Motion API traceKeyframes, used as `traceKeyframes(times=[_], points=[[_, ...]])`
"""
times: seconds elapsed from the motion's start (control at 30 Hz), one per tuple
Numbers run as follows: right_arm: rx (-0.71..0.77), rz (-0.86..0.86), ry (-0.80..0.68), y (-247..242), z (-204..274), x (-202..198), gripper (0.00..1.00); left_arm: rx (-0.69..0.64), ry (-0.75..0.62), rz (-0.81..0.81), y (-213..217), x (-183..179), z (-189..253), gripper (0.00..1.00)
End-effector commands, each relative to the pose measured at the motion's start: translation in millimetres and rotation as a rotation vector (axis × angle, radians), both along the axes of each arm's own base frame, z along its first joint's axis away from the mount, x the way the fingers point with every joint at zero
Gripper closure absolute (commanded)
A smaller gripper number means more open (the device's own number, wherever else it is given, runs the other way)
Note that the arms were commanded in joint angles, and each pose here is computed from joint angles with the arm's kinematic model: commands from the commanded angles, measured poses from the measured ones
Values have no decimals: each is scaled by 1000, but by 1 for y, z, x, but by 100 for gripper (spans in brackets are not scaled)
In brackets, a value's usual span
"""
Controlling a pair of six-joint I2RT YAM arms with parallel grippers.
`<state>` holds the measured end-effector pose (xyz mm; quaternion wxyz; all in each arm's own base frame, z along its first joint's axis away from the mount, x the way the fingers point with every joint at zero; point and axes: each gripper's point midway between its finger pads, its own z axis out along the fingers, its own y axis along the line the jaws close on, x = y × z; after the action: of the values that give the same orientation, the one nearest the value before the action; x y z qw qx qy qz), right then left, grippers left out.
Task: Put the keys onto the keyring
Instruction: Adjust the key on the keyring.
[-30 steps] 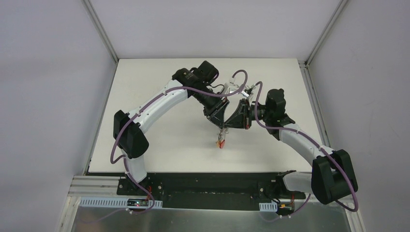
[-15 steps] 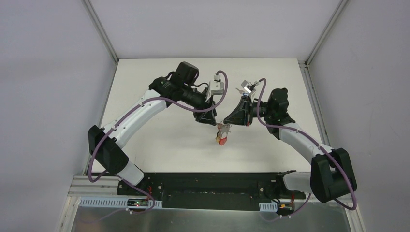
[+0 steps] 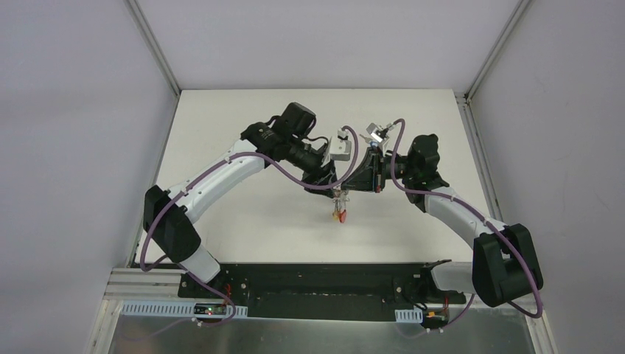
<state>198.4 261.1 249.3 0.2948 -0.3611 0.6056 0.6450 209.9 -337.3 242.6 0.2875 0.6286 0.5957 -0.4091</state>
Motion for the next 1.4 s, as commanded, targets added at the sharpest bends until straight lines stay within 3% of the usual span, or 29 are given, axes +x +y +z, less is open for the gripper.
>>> traceKeyframes(times=[0.0,0.17,0.43,1.0,1.27,1.37], points=[[33,27,-94,-1,17,-1,100,7,-29,-30,-3,0,-8,56],[34,26,-95,-1,17,-1,100,28,-15,-25,-4,0,-15,66],[38,-6,-101,-2,19,3,100,62,46,-27,-5,-5,-26,100],[37,-85,-104,-5,13,14,100,16,308,92,-21,-16,-11,100],[34,-44,-113,-7,11,8,100,24,228,151,-9,1,-8,73],[32,-26,-114,-7,10,6,100,16,188,163,-5,6,-2,69]])
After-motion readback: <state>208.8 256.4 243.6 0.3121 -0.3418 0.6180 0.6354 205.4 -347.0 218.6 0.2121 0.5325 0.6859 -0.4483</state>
